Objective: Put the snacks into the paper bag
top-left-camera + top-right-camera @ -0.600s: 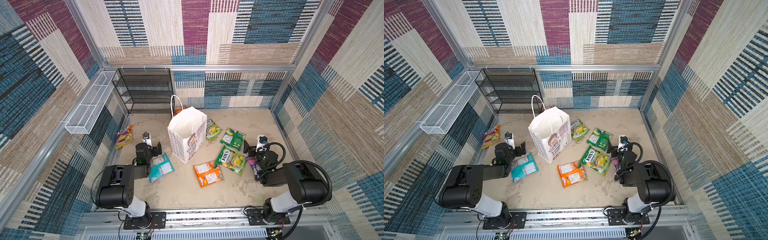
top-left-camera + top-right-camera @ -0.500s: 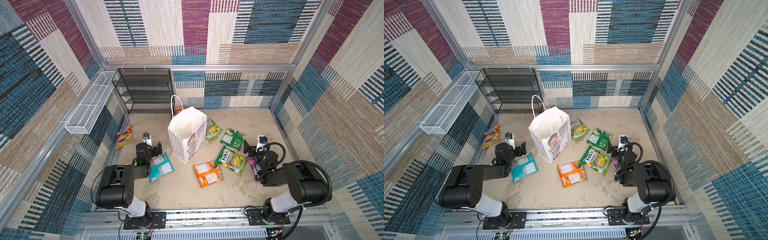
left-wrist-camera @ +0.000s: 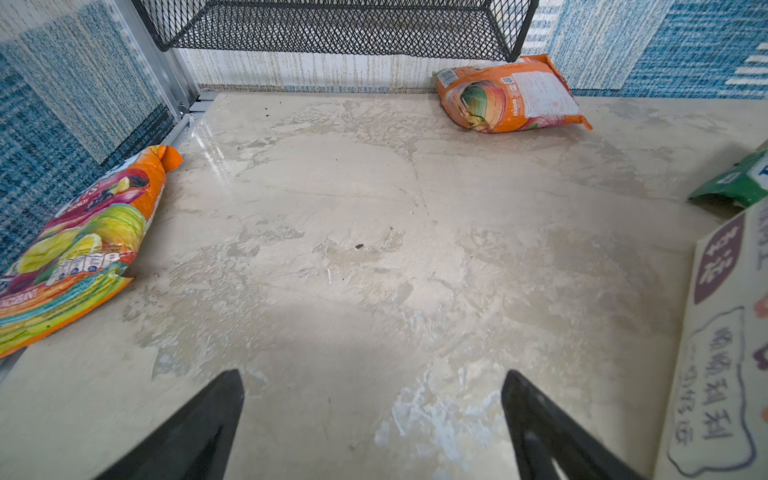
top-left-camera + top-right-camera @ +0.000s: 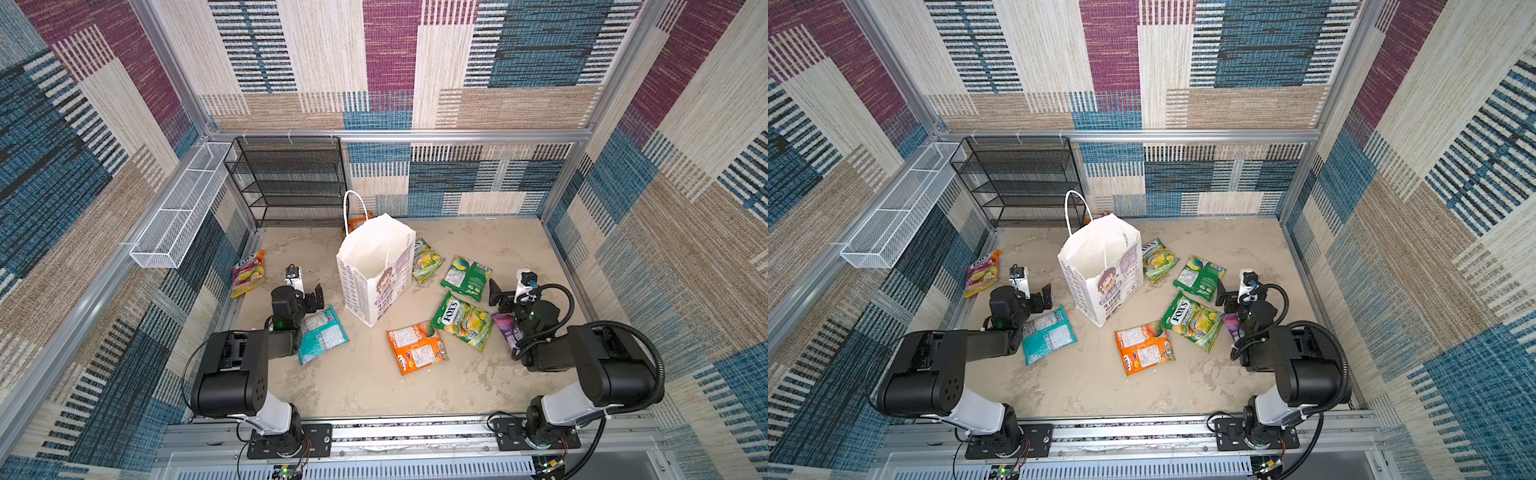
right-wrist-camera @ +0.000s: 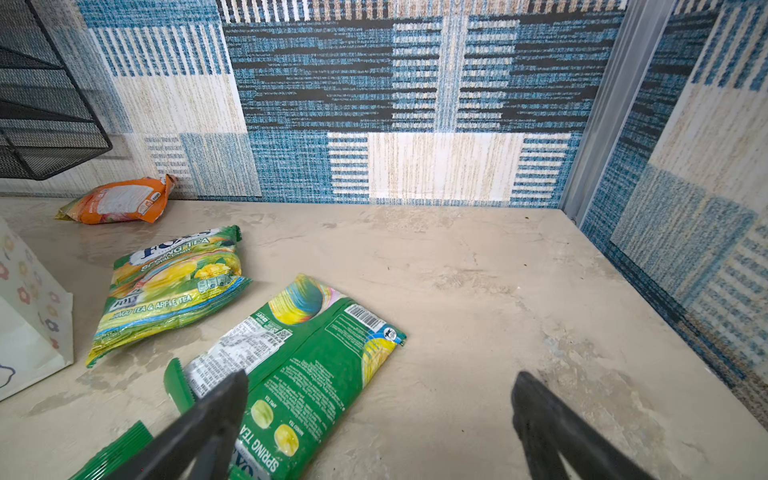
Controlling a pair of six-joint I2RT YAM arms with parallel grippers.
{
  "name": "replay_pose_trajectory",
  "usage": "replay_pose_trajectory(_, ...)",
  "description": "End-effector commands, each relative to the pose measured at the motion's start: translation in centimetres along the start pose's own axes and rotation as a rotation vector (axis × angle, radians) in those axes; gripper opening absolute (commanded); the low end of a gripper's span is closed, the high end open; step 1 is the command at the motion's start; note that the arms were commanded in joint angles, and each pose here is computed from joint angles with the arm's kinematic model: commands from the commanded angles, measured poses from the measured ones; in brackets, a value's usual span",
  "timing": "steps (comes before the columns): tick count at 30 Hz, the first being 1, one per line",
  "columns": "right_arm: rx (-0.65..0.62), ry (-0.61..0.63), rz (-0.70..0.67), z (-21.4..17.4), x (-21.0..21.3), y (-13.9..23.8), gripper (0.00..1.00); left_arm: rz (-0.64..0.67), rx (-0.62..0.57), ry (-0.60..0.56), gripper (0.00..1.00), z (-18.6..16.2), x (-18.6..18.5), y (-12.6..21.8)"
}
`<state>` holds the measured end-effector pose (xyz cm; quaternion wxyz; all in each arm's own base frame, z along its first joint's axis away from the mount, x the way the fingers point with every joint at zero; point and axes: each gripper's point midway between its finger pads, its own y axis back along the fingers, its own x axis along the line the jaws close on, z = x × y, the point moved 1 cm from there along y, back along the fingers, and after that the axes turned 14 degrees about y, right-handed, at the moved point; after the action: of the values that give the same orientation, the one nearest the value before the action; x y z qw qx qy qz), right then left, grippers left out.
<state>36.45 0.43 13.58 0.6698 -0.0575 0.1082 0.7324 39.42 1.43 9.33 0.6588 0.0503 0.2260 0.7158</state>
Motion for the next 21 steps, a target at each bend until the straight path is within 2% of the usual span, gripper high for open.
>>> replay_pose_trajectory(1, -0.031, -0.006, -0.003, 0.80, -0.11, 0.00, 1.00, -0.009, -0.014, -0.001, 0.99, 0.32, -0.14, 0.06)
replay_pose_trajectory(21, -0.032, -0.006, -0.002, 0.80, -0.11, 0.00, 1.00, -0.013, -0.017, -0.001, 0.99, 0.36, -0.20, 0.13)
